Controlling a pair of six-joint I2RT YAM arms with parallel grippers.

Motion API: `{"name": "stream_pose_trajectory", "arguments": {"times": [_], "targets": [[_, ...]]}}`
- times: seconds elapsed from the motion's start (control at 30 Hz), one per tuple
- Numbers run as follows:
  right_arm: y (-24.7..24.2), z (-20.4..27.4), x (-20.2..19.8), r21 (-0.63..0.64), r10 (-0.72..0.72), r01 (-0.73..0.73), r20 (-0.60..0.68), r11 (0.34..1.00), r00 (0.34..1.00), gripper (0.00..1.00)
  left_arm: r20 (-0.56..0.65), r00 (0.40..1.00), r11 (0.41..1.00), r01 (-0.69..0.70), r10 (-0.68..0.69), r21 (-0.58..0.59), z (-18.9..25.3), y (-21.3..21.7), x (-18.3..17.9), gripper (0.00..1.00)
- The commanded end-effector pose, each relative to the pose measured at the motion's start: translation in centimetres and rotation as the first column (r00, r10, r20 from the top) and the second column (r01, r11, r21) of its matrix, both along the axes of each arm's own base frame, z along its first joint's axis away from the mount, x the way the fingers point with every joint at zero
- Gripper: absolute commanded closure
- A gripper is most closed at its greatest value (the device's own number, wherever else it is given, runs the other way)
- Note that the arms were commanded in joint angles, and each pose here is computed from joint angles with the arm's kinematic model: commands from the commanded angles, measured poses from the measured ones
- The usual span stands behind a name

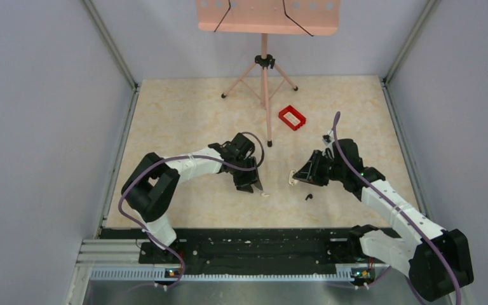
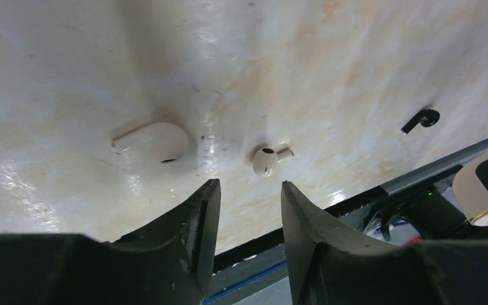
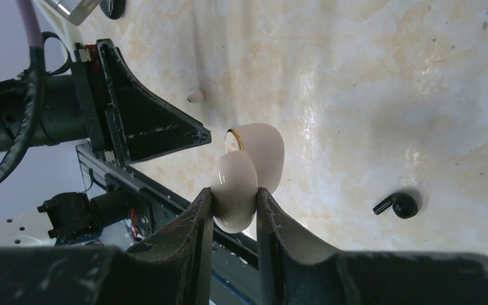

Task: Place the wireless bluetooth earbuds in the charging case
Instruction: Adjust the left earbud at the center of the board.

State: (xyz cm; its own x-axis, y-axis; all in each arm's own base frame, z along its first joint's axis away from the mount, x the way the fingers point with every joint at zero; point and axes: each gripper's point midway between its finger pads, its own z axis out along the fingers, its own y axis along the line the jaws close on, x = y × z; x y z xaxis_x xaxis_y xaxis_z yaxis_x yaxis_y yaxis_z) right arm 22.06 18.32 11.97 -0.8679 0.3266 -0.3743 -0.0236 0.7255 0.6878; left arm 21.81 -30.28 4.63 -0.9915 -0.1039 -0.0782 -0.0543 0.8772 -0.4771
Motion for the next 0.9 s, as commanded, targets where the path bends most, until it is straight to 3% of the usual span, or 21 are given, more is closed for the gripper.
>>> {"name": "stream_pose_trajectory", "arguments": {"times": [0.0, 0.4, 0.87], "targets": [[0.3, 1.2, 0.4, 0.024, 0.015, -0.016, 0.052, 1.000, 0.999, 1.00, -0.050, 0.997, 0.990, -0.062, 0.056, -0.126, 0.8, -1.3, 0.5, 0.55], [0.3, 1.6, 0.4, 0.030, 0.014, -0.016, 0.061, 0.999, 0.998, 1.00, -0.146, 0.988, 0.993, -0.072, 0.057, -0.098, -0.6, -1.3, -0.5, 0.59], [0.1, 1.5, 0.2, 0.023, 0.011, -0.012, 0.058, 1.000, 0.998, 1.00, -0.203, 0.974, 0.981, -0.134, 0.103, -0.143, -1.6, -2.2, -0.2, 0.63]]}}
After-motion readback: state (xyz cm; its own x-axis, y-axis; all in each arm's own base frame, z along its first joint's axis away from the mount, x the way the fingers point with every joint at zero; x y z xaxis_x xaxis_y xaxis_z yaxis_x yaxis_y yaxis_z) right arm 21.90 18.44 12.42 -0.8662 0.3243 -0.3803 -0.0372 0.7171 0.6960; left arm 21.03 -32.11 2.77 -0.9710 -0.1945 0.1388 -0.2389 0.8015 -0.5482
